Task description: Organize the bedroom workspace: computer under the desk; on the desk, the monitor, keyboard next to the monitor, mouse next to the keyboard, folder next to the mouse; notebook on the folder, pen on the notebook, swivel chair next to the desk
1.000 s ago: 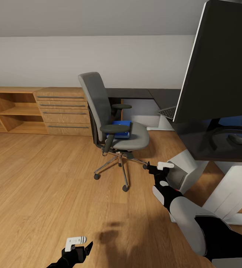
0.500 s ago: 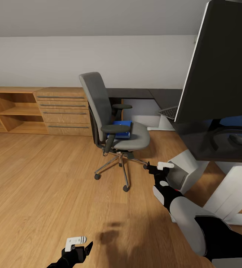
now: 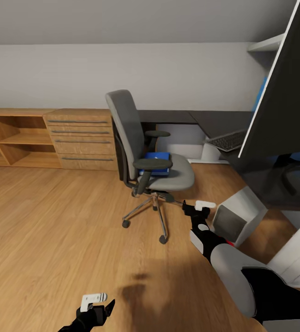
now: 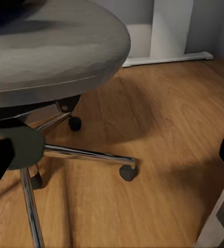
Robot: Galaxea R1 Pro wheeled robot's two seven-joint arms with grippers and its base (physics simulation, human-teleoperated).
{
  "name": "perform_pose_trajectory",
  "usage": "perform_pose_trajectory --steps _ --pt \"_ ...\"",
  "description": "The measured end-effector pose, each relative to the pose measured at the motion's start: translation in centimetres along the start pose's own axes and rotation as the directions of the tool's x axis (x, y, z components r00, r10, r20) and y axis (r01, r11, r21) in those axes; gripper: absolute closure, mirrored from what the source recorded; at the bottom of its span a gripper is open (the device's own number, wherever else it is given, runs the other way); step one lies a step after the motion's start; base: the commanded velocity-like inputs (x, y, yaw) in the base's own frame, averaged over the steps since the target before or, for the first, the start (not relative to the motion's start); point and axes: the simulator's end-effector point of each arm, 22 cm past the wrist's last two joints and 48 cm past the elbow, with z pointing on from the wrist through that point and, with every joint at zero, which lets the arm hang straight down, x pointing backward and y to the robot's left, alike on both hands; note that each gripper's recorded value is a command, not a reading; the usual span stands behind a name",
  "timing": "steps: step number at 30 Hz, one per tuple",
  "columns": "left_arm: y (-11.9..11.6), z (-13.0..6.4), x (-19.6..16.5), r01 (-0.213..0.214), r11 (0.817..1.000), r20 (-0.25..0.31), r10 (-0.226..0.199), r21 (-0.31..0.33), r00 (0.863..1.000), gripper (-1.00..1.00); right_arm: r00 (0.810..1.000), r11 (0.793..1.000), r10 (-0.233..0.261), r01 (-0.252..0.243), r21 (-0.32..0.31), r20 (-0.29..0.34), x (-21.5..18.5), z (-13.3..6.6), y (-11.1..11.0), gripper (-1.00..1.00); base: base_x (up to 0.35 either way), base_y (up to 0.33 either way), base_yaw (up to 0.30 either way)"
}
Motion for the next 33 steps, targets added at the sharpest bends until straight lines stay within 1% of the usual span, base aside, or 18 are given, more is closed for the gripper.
perform_pose_trajectory --steps 12,18,25,33 --pt "-0.1 0.0 0.0 0.003 1.000 0.000 -0.003 0.002 1.000 -1.00 1.000 1.000 0.002 -0.002 -0.001 0.000 0.0 0.0 0.1 -1.00 0.015 0.015 -0.007" --pt "-0.2 0.0 -0.1 0.002 1.000 0.003 -0.002 0.005 1.000 -1.00 1.000 1.000 0.003 -0.002 -0.002 0.002 -0.2 -0.1 0.2 -1.00 0.001 0.001 -0.149" --pt "-0.6 -0.5 -1.5 -0.007 1.000 0.037 0.007 0.010 0.999 -1.00 0.999 1.000 0.008 -0.008 -0.005 0.031 -2.4 -0.6 0.3 -1.00 0.000 0.000 -0.068" --pt "-0.9 -1.1 -3.9 -0.033 0.999 0.127 0.032 0.009 0.991 -1.00 0.998 1.000 0.014 -0.014 -0.009 0.064 -4.8 -1.2 0.4 -1.00 0.000 0.000 -0.013"
